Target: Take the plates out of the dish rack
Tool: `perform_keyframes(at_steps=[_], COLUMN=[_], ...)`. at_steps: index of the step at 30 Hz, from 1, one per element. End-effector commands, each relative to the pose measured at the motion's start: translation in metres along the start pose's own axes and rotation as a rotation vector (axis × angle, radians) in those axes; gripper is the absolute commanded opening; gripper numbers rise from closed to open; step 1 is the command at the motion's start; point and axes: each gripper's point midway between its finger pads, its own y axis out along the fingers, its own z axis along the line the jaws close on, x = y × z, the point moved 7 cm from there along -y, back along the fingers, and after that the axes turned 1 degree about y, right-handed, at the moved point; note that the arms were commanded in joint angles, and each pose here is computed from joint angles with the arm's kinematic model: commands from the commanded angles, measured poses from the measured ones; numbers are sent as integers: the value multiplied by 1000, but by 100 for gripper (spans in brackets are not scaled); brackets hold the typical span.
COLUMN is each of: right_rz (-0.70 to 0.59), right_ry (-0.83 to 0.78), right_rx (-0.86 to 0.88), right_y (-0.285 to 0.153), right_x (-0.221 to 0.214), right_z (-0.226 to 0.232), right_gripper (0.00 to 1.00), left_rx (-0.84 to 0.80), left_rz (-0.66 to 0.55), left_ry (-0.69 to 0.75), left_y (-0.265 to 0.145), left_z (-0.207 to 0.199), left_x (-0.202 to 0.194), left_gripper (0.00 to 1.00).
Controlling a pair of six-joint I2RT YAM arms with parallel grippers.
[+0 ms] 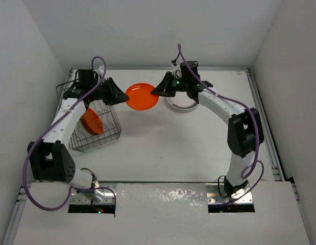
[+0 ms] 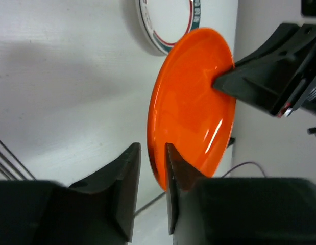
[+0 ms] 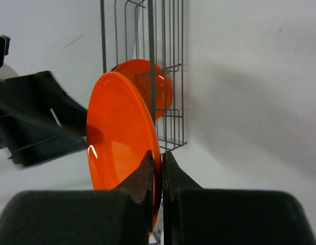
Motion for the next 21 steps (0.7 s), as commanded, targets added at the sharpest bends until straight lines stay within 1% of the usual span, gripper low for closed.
perform_keyframes(at_steps=[1,2,3,4,5,6,7,8,10,11,15,19,21], right_rz=[-68,-54,-66,-70,-70,-59,-38,-39,-23,-12,23,75,97], right_ry=[-55,-49,-26,-16,4,14,14,8,1,-7,-30,-72,-75], right_rx=[-7,-26,-95,-126,-176,-208,-243,-269,-297,-327,-384,-474,-507], right_y=[-7,-10,-11,-13,-13,-13,-10,-9,-6,-3,0,-3,-9], right_x=[7,4,2,0,-4,-9,-17,-20,-24,-26,-33,-41,-46], right_z=[10,6,-5,-11,-25,-34,-48,-56,-70,-83,-112,-138,-146], right_gripper=[0,0,0,0,0,0,0,0,0,0,3,4,9], left_rx=[50,110,213,395,515,700,771,894,971,1039,1148,1167,1168], left_rz=[-13,-70,-60,-129,-140,-221,-257,-306,-358,-370,-361,-362,-332], left_ry=[13,49,52,56,46,50,55,53,62,66,73,74,95], left_y=[-8,-8,-18,-25,-39,-53,-66,-82,-101,-110,-125,-133,-131], left_z=[-4,-1,3,18,23,37,38,44,43,47,57,67,72], left_x=[1,12,11,19,19,26,27,28,27,25,15,7,4], left_gripper=[63,80,93,100,100,100,100,100,100,100,100,98,96])
